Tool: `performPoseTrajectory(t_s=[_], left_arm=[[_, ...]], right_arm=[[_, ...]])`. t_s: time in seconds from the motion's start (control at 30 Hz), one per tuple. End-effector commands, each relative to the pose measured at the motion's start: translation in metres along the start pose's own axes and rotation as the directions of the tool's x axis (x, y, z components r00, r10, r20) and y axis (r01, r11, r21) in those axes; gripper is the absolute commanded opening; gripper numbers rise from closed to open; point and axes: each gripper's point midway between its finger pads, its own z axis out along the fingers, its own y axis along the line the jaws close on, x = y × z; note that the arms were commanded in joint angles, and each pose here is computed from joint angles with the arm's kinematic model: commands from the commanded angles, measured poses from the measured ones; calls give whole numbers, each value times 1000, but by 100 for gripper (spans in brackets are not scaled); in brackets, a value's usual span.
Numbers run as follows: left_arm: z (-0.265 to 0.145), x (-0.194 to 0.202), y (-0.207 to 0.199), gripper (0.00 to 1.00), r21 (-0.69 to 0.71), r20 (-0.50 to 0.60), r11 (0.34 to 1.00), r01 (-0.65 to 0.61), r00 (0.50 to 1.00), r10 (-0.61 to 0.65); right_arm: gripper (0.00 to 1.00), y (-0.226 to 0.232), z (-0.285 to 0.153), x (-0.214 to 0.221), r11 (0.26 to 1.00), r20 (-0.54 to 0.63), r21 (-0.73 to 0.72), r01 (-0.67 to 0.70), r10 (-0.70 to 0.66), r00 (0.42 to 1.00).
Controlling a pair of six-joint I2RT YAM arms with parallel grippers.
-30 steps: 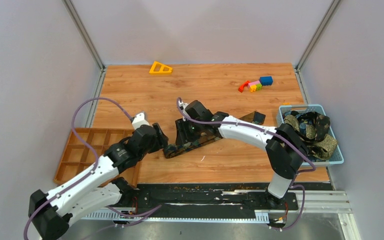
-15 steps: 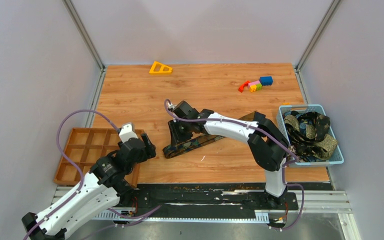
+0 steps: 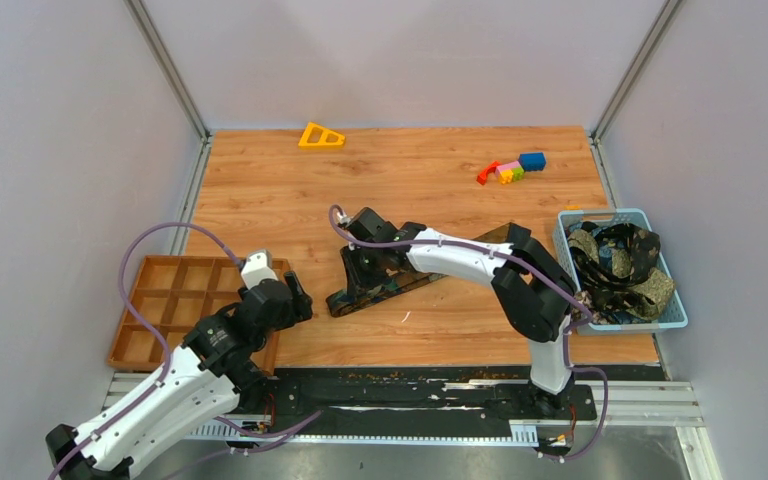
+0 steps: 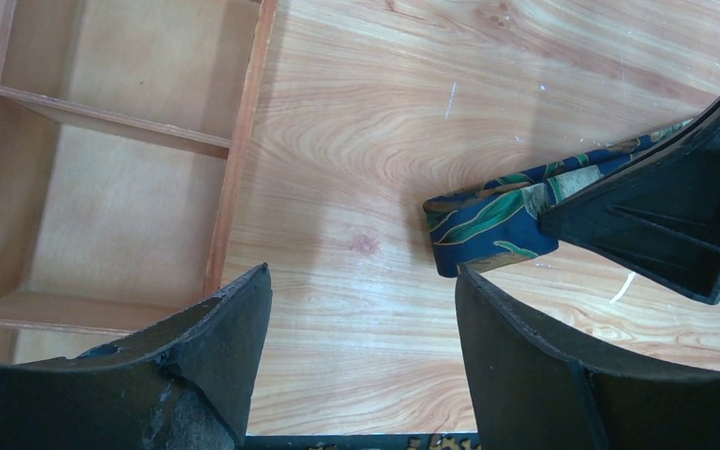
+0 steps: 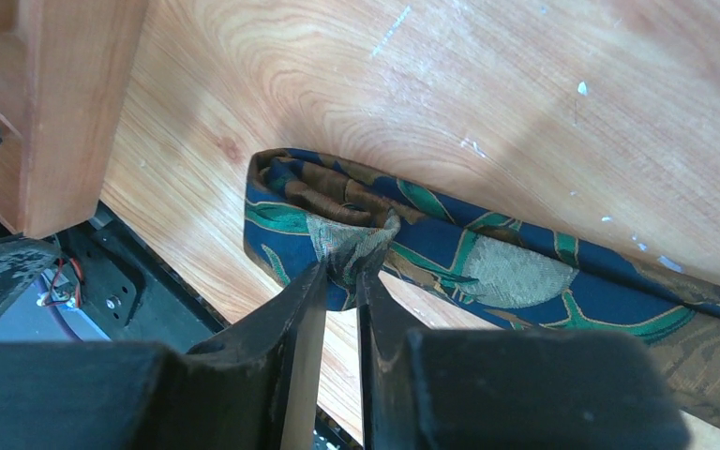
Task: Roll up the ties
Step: Roll the tie at the center of the board.
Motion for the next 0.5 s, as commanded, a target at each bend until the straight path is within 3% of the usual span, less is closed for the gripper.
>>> performPoseTrajectory(t_s=[0.0,0.47], left_arm=[[3,-2,-7,77,20,6,1000,-4,1000,4],[20,16,-36,75,110,-79,994,-21,996,30]], right_arm=[[19,1,2,-3,1000,25,0,17,-17,1000],[18,-16,11,2,999,20,37,35,-35,999]])
